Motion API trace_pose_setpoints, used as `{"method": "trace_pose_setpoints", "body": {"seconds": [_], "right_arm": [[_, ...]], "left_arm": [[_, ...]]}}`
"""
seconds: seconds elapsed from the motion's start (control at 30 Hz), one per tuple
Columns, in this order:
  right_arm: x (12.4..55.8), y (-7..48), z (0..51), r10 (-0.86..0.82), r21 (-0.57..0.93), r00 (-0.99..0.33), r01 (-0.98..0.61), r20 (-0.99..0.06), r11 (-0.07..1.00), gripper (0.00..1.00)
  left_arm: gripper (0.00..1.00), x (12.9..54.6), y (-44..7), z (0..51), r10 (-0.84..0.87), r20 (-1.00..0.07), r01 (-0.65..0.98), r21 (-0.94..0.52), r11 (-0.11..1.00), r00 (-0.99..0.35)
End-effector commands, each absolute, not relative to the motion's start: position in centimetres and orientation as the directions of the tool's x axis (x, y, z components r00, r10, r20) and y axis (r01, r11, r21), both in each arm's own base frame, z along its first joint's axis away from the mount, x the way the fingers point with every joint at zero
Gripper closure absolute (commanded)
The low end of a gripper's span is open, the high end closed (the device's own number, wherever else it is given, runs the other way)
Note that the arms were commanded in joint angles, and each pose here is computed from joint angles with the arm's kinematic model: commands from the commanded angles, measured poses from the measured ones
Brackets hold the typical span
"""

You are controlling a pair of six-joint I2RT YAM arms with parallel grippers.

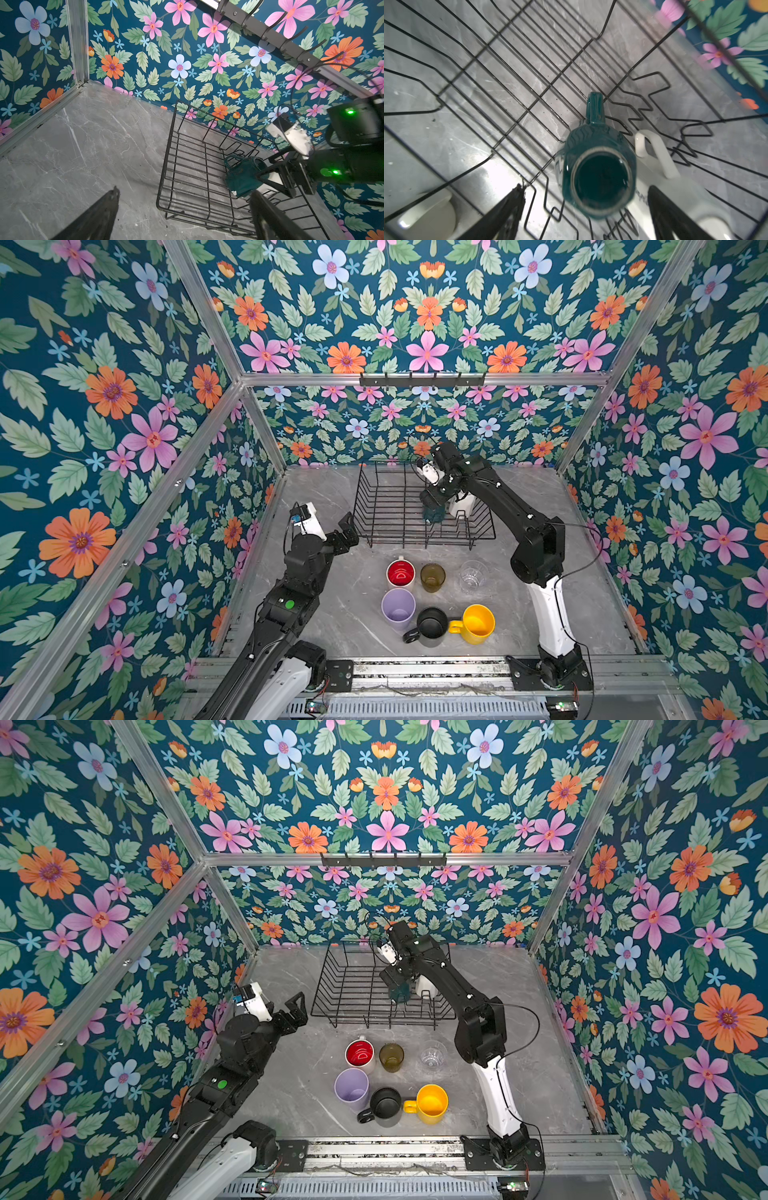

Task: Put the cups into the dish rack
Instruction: 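Open the right gripper and lift it off the green mug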

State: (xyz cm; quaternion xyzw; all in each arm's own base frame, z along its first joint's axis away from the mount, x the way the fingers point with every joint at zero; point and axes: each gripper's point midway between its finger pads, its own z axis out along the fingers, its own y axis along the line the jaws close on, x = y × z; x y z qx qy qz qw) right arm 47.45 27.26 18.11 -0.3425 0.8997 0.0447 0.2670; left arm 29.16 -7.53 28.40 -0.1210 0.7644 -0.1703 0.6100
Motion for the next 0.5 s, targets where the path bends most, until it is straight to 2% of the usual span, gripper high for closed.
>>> {"method": "trace_pose_setpoints", "body": {"seconds": [0.0,0.2,0.47], "right_arm": [[47.4,28.0,20.4,-0.499,-0.036,-0.623,-0.603,-0.602,0.797,0.08],[44.4,27.1,22.8,-0.374,0.06,-0.643,-0.547,-0.668,0.835,0.08],[39.4,23.8,23.1,-0.247,0.129,-0.663,-0.463,-0.707,0.877,0.08]], "left_arm": [[0.0,29.1,-7.3,28.7,-0.396,-0.892,0.013,-0.409,0.913,-0.22],[0.0,28.6,-7.0,28.6,-0.391,-0.892,0.005,-0.403,0.915,-0.229],[0.0,28.1,-7.0,27.9,-0.383,-0.886,0.003,-0.398,0.918,-0.261]]}}
